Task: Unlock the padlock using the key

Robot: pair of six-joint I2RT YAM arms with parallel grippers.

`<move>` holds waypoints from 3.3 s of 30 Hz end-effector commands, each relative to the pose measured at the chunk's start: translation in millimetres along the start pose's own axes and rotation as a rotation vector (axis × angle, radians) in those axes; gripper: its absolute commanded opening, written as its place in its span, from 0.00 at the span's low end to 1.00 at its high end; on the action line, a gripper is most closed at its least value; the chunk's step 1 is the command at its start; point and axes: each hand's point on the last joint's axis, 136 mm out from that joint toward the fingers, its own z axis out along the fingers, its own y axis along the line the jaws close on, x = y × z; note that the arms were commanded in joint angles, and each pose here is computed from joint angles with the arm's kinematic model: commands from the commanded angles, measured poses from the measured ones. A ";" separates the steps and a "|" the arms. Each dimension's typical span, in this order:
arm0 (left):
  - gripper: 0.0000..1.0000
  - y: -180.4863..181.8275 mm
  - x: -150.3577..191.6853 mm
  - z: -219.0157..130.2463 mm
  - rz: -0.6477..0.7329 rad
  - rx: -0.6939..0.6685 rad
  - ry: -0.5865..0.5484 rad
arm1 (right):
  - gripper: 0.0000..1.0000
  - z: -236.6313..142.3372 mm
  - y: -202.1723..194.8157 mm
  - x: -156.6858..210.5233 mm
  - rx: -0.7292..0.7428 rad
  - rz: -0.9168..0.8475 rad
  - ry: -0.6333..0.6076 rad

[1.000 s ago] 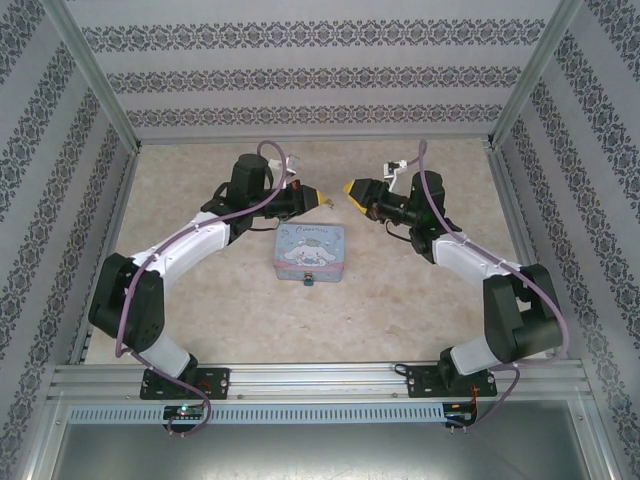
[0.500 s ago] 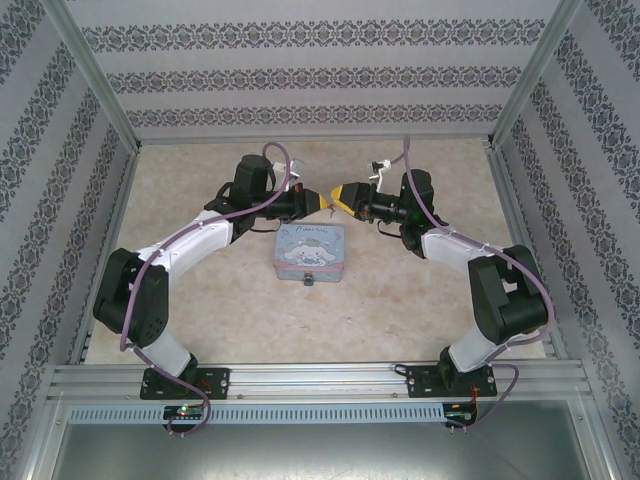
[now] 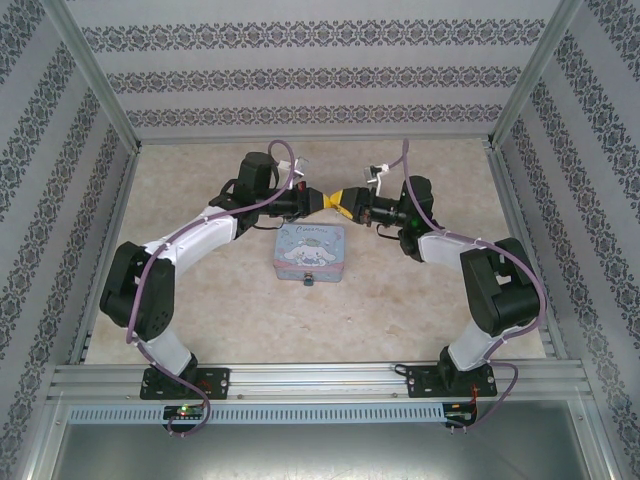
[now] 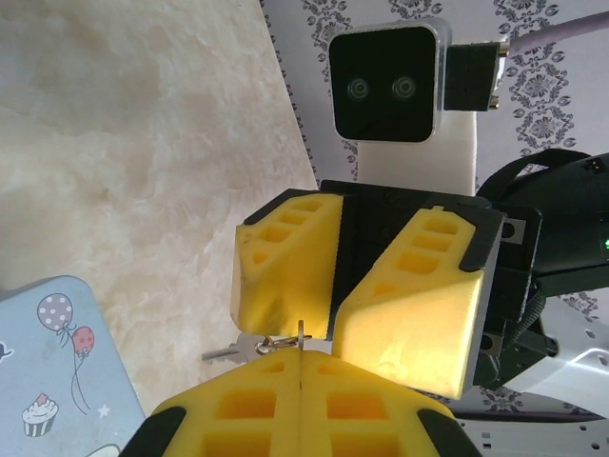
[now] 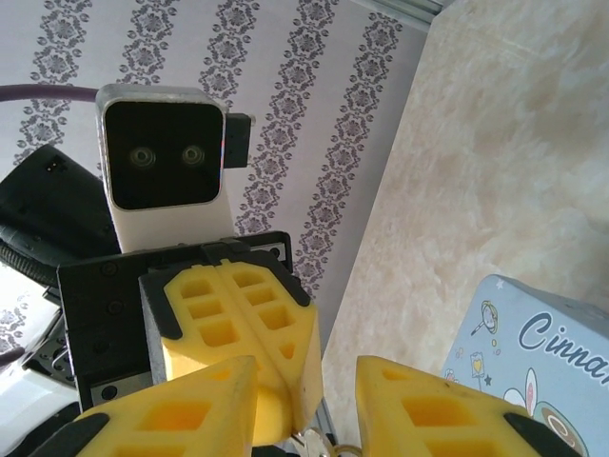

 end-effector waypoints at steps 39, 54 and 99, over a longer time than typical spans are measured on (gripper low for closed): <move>0.00 -5.3 -20.3 7.5 0.034 0.033 -0.010 | 0.00 -20.2 -2.3 7.3 -0.057 -0.010 0.005; 0.45 3.1 -46.3 -11.2 -0.160 0.050 -0.302 | 0.00 -39.4 -29.5 10.3 0.093 0.116 -0.343; 0.27 -0.6 -37.0 5.8 -0.331 0.135 -0.496 | 0.00 6.7 18.6 0.0 -0.013 0.137 -0.543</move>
